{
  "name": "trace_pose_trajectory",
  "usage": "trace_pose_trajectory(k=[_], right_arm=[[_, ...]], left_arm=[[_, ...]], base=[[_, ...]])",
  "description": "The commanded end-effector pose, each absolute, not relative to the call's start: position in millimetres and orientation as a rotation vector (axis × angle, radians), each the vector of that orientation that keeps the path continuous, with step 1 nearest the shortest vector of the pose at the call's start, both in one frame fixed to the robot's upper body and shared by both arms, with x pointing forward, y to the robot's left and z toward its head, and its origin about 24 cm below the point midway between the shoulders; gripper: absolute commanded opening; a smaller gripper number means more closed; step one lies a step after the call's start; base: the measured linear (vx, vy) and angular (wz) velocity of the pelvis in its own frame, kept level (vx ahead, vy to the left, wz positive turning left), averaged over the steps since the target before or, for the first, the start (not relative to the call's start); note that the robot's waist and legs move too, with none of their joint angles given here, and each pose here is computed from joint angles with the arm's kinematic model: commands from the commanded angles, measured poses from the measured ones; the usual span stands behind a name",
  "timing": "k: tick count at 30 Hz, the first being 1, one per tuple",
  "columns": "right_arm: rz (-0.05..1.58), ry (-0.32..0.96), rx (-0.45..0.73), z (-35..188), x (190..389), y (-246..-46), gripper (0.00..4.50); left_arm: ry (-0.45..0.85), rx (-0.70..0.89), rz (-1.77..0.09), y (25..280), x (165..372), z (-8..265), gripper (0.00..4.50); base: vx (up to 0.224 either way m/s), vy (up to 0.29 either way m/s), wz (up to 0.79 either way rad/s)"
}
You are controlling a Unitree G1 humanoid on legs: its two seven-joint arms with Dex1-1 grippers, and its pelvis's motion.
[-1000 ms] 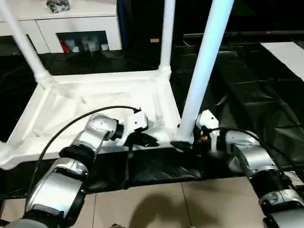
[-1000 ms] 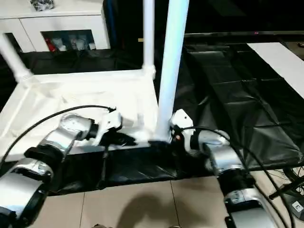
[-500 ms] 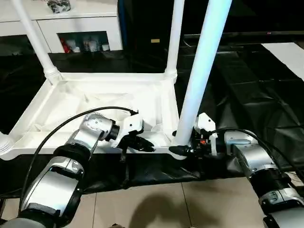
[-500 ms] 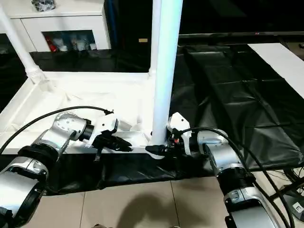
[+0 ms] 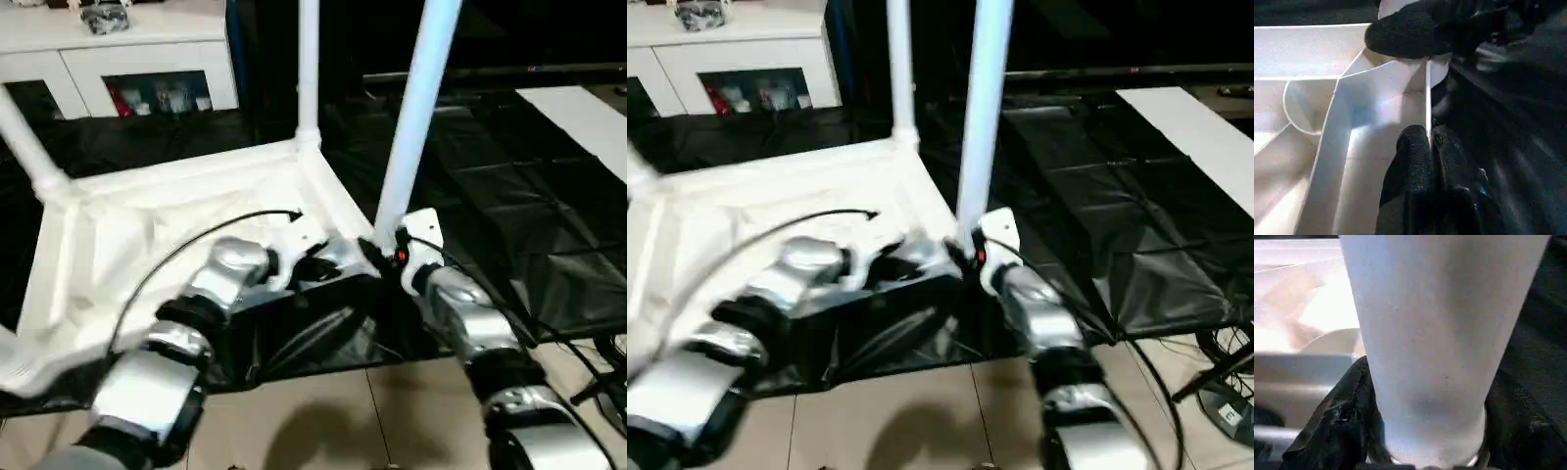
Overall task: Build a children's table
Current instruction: Rotate leg to tighten
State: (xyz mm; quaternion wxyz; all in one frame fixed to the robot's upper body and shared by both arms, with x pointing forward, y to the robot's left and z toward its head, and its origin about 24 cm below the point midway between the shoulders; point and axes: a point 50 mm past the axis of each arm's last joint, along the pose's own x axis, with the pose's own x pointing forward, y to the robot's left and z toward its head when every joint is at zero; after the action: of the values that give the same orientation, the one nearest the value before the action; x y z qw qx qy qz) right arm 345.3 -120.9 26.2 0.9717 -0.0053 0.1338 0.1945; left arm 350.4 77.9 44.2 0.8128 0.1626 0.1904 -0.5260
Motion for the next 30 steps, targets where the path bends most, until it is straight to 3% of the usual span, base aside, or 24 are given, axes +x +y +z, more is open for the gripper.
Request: trace_pose_trajectory(k=[1, 3, 10, 13, 20, 27, 28, 30], right_arm=[[0.464, 0.373, 0.021, 5, 333.4, -90.3, 2.67], [0.463, 0.350, 0.042, 9, 334.9, -86.7, 3.23], [0.528, 0.295, -0.011, 19, 338.8, -104.5, 3.93], [0.573, 0.286, -0.041, 21, 338.4, -112.5, 3.93], [1.003, 0.290, -0.175, 28, 318.2, -135.8, 3.93], [1.283, 0.371, -0.139, 33, 301.7, -141.0, 3.93], [1.308, 0.380, -0.138, 33, 300.5, -140.7, 3.68], [1.328, 0.391, -0.150, 32, 299.6, -140.3, 3.60]], left_arm=[[0.369, 0.319, -1.180, 50, 344, 45, 0.00], [0.364, 0.317, -1.195, 48, 342, 44, 0.00], [0.343, 0.354, -1.248, 64, 340, 44, 0.00], [0.346, 0.364, -1.275, 70, 339, 44, 0.00], [0.388, 0.415, -1.396, 101, 336, 46, 0.00], [0.434, 0.459, -1.516, 115, 332, 49, 0.00], [0.439, 0.467, -1.529, 116, 332, 49, 0.00], [0.445, 0.478, -1.542, 117, 331, 49, 0.00]], base=[[0.000, 0.000, 0.00], [0.000, 0.000, 0.00], [0.000, 0.000, 0.00], [0.000, 0.000, 0.00], [0.000, 0.000, 0.00], [0.000, 0.000, 0.00], [0.000, 0.000, 0.00], [0.000, 0.000, 0.00]])
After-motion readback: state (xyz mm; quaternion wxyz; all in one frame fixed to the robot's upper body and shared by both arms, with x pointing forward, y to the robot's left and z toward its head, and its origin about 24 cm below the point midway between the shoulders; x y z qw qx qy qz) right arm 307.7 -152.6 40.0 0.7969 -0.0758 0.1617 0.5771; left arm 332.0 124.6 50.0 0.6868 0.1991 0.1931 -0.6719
